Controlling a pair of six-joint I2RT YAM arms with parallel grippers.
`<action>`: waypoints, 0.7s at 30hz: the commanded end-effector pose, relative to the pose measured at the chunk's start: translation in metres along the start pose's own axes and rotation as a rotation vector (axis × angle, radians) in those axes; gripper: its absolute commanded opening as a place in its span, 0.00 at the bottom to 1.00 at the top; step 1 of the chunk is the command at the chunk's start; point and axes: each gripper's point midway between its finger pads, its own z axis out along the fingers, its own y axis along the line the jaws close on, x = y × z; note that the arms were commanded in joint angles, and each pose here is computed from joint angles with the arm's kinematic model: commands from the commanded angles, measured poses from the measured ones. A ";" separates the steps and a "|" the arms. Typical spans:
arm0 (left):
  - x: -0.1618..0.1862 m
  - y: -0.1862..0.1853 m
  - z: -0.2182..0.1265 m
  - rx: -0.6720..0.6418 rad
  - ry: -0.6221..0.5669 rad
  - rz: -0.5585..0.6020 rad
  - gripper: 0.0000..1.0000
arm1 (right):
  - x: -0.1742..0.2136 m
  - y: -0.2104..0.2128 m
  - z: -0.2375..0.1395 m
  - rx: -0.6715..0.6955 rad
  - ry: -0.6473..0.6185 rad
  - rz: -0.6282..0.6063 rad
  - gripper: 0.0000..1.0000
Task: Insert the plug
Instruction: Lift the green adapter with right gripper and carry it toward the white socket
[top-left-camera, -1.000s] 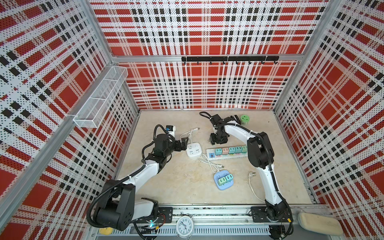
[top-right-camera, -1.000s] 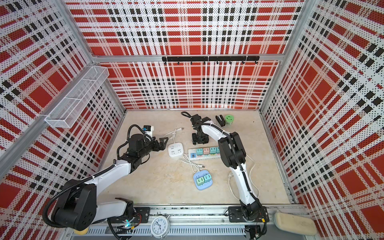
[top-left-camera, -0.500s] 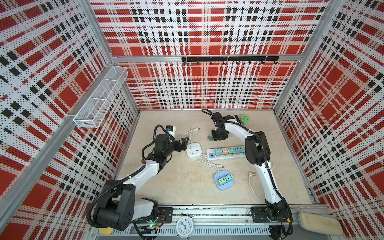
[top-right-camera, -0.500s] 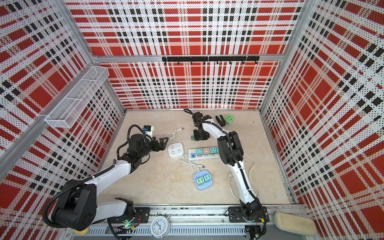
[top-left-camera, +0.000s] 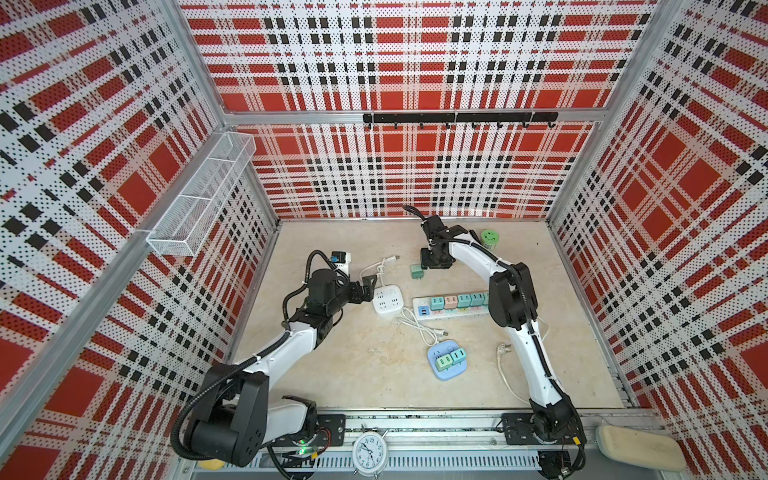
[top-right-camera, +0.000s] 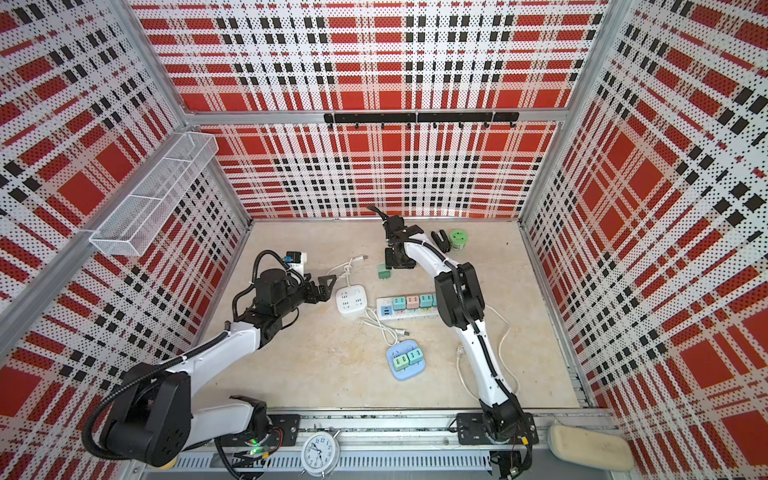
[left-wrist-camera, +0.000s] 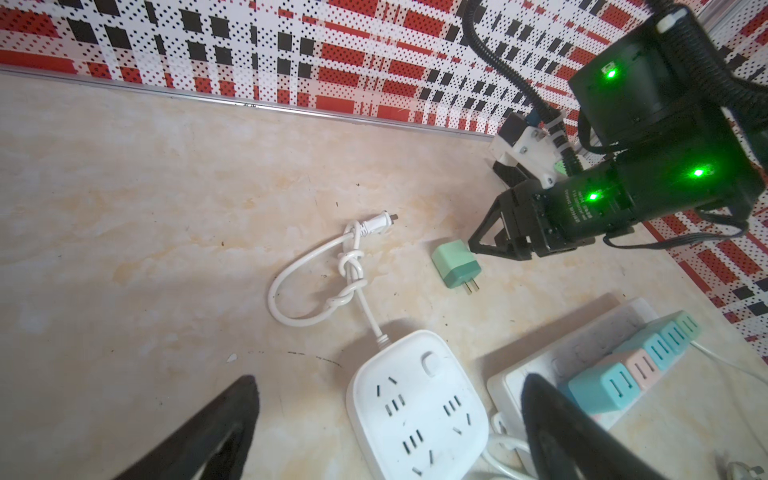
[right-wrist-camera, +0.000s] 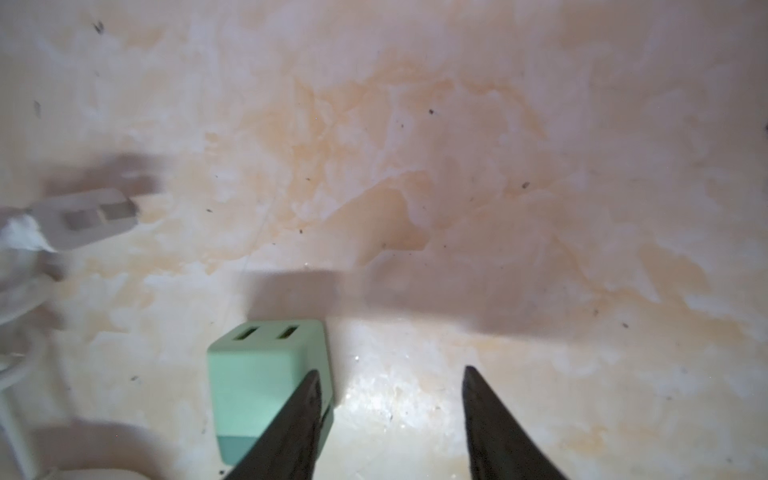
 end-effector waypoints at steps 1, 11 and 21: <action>-0.006 -0.008 -0.009 0.049 -0.049 0.023 0.99 | -0.029 0.029 -0.045 -0.068 -0.153 0.013 0.66; -0.009 -0.012 -0.019 0.068 -0.091 0.041 0.99 | -0.015 0.045 -0.015 -0.047 -0.102 0.005 0.77; -0.010 -0.011 -0.021 0.057 -0.101 0.045 0.99 | 0.003 0.047 0.014 -0.029 -0.042 -0.008 0.73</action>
